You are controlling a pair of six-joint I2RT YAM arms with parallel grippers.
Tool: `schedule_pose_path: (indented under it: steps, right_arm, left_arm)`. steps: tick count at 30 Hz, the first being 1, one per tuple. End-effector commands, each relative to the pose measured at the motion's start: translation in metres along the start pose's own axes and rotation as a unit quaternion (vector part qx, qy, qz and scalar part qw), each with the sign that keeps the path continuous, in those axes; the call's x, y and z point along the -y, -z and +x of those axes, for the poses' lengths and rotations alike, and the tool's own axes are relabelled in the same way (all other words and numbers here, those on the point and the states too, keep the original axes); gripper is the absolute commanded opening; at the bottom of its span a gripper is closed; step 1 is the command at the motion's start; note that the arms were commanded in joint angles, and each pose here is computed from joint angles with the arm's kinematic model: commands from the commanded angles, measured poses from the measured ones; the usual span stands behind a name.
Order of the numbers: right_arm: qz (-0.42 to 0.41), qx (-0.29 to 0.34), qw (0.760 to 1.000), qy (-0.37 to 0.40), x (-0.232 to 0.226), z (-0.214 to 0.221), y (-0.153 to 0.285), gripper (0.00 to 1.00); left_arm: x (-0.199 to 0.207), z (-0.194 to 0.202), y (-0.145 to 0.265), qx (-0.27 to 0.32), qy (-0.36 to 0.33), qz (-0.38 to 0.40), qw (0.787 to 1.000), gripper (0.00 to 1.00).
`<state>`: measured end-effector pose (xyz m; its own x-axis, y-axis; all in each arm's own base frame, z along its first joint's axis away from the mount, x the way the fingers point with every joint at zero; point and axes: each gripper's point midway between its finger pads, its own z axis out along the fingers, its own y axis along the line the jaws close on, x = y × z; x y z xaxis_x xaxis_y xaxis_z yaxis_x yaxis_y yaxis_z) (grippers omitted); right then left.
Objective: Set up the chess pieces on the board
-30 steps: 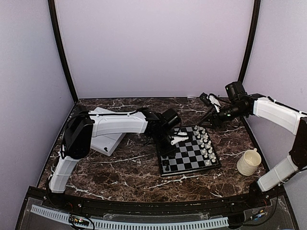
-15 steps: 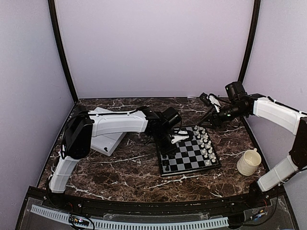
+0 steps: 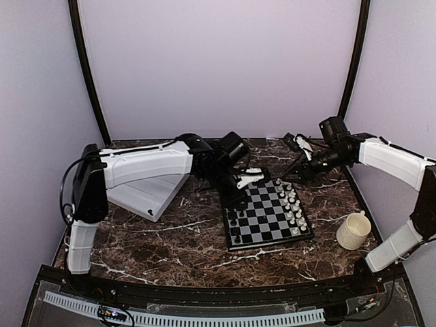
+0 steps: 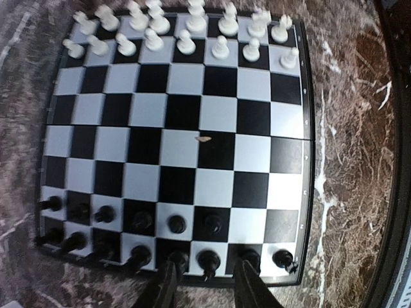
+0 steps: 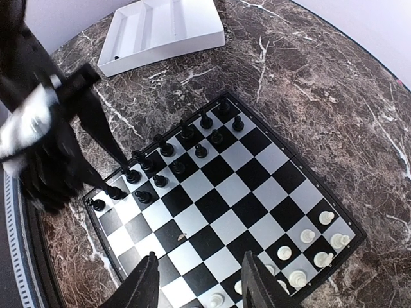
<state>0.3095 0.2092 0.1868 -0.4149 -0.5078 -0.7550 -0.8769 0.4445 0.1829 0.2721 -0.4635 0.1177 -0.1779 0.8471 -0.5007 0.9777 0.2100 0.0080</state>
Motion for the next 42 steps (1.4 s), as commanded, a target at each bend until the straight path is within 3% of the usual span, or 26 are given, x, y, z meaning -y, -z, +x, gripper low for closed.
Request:
schedule_pose_path:
  steps: [1,4,8,13,21,27,28,29,33,42]
  right_arm:
    - [-0.01,0.004,1.0,0.006,0.001,-0.008,0.001,0.45]
    - [-0.02,-0.006,1.0,0.004,0.0,-0.007,-0.005,0.43]
    - [-0.028,-0.022,0.999,0.013,-0.003,-0.011,-0.014,0.42]
    - [-0.029,-0.063,0.997,0.045,-0.011,-0.011,-0.032,0.41]
    - [-0.04,-0.116,0.991,0.061,-0.012,-0.006,-0.044,0.41]
    - [-0.055,-0.14,0.987,0.062,-0.015,-0.003,-0.062,0.4]
    - [-0.058,-0.14,0.987,0.061,-0.016,-0.004,-0.064,0.4]
    - [-0.061,-0.141,0.986,0.058,-0.015,-0.004,-0.066,0.4]
    - [-0.071,-0.143,0.986,0.052,-0.016,-0.005,-0.072,0.39]
    - [-0.078,-0.142,0.985,0.053,-0.021,-0.004,-0.073,0.39]
  left_arm:
    - [-0.055,-0.01,0.119,0.091,0.075,-0.076,0.99,0.34]
    - [-0.093,0.028,0.147,0.086,0.151,-0.127,0.977,0.34]
    - [-0.161,0.127,0.156,0.027,0.311,-0.197,0.929,0.35]
    - [-0.18,0.22,0.141,-0.031,0.437,-0.2,0.876,0.33]
    - [-0.139,0.265,0.106,-0.088,0.473,-0.129,0.867,0.34]
    - [-0.103,0.276,0.094,-0.107,0.493,-0.07,0.86,0.35]
    - [-0.099,0.278,0.095,-0.113,0.495,-0.064,0.859,0.36]
    - [-0.096,0.28,0.096,-0.118,0.495,-0.063,0.859,0.46]
    - [-0.092,0.286,0.096,-0.134,0.495,-0.064,0.856,0.52]
    - [-0.091,0.307,0.085,-0.181,0.512,-0.076,0.836,0.34]
